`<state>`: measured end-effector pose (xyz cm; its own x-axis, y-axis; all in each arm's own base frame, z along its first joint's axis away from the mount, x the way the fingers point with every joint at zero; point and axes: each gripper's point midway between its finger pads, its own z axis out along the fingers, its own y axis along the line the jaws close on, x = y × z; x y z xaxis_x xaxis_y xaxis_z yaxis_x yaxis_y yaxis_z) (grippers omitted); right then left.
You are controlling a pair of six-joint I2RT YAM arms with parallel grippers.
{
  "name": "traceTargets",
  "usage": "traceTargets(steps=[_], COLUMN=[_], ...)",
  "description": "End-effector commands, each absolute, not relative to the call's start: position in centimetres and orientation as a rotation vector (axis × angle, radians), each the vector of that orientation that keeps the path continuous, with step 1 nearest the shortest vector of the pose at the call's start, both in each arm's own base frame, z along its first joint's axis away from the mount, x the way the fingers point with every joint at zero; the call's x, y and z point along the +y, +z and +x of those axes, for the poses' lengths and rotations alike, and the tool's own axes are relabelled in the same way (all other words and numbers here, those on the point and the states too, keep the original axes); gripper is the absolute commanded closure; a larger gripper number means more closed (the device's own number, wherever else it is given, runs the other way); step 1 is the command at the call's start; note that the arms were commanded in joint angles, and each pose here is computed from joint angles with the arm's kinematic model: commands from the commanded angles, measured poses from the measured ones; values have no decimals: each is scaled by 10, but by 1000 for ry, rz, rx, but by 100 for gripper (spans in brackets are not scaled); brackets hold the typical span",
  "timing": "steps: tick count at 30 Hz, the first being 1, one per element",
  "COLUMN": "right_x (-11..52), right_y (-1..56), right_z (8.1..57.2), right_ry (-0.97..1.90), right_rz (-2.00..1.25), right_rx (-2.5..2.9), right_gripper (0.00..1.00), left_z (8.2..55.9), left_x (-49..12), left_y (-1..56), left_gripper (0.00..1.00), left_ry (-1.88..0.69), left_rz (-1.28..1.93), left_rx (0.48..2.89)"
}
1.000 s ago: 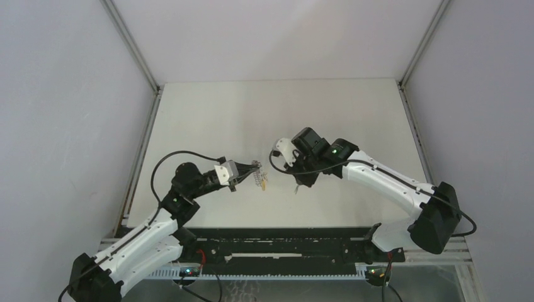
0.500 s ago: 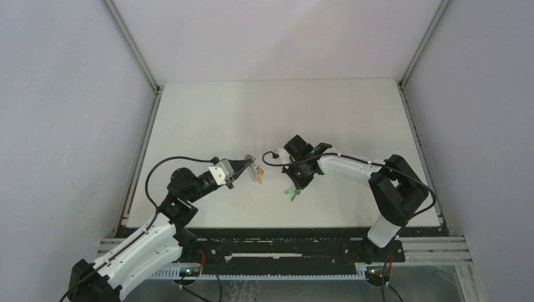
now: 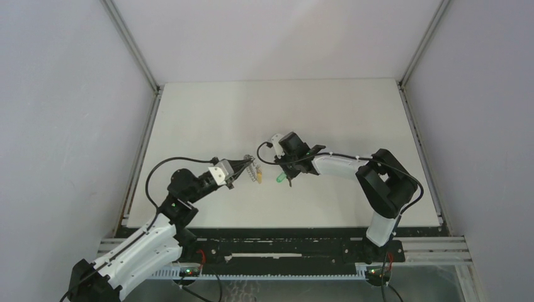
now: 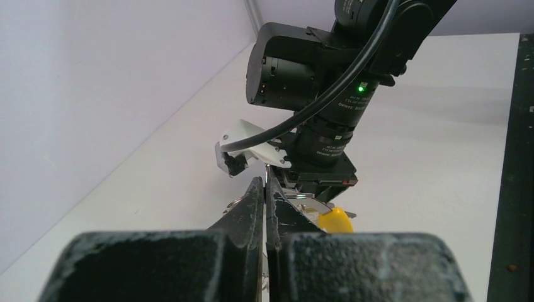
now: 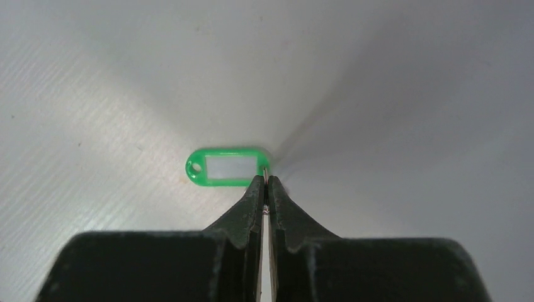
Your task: Put the keys on the keyring
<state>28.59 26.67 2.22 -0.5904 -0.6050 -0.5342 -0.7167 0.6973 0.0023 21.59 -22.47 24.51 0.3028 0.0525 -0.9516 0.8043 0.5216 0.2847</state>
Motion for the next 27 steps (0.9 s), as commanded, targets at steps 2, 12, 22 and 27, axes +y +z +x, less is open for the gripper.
traceTargets(steps=[2, 12, 22, 27], right_x=[271, 258, 254, 255], right_y=[21, 14, 13, 13], right_z=[301, 295, 291, 292], right_ry=[279, 247, 256, 259], right_rz=[-951, -959, -981, -988], right_rx=[2360, 2429, 2459, 2463], right_gripper=[100, 96, 88, 88], left_z=[214, 212, 211, 211], left_x=[-224, -224, -225, -225], left_y=[258, 260, 261, 261], left_gripper=[100, 100, 100, 100], left_ry=[-596, -604, -609, -610], left_rz=[884, 888, 889, 890], left_rx=[1108, 1102, 1097, 1096])
